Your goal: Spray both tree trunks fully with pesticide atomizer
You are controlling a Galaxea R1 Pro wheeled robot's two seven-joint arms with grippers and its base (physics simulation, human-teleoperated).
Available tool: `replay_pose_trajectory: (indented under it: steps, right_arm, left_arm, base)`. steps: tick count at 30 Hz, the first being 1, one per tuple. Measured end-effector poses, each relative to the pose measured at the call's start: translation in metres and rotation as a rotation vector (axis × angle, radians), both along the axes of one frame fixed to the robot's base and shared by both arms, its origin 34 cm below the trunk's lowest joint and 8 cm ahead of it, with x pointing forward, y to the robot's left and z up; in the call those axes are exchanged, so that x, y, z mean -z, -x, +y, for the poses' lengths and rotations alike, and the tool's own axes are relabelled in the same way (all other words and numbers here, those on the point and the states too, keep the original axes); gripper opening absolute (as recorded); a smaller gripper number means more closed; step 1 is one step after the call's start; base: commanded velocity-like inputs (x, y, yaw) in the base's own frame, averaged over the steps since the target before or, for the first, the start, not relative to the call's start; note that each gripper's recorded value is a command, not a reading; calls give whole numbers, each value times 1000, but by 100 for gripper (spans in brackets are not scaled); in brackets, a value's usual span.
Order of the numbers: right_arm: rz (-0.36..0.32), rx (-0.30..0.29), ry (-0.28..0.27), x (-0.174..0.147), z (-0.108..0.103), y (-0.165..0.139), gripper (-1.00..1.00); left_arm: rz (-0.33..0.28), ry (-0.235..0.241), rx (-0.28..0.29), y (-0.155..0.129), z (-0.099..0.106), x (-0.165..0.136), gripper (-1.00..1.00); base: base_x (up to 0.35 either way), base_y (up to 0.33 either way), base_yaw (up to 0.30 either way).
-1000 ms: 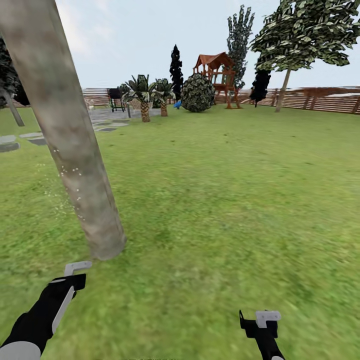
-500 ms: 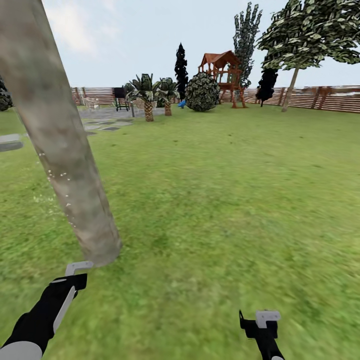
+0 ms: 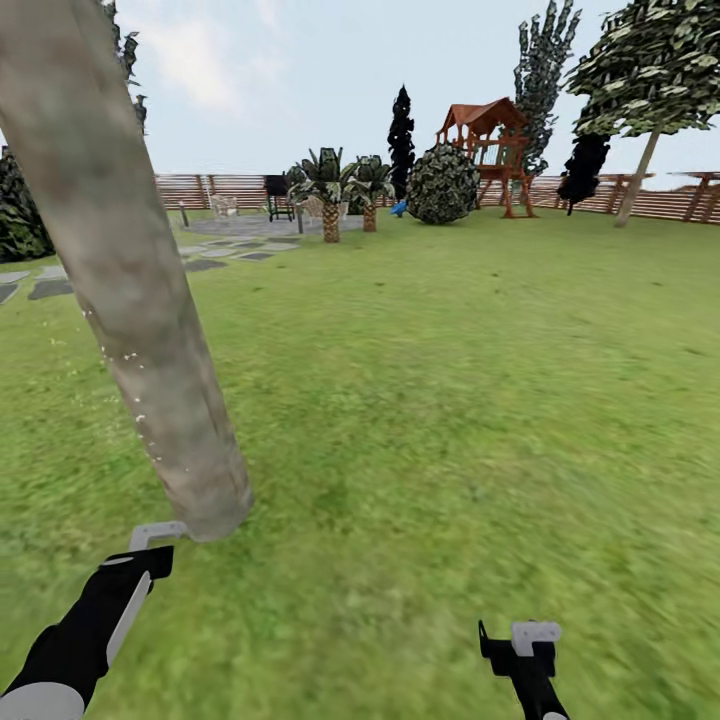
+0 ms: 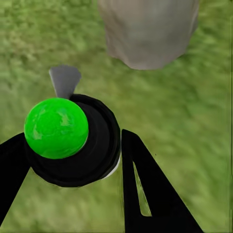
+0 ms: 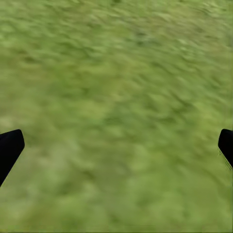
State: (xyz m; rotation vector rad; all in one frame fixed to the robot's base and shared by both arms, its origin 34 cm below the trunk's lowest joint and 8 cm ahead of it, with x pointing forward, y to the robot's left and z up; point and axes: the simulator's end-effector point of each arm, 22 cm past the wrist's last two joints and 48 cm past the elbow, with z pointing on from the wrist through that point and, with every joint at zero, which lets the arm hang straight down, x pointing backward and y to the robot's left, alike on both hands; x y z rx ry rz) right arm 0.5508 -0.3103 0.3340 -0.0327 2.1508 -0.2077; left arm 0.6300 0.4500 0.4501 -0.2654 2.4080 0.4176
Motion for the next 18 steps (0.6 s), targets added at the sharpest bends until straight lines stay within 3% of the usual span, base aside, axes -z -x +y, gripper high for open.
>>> replay_pose_trajectory:
  steps: [10,18]
  right_arm:
    - [0,0,0,0,0,0,100]
    - [0,0,0,0,0,0,100]
  left_arm:
    - [-2,-2,0,-1,0,-1,-100]
    - [-2,-2,0,-1,0,-1,-100]
  base:
    - [35,-262,2]
    - [41,-266,239]
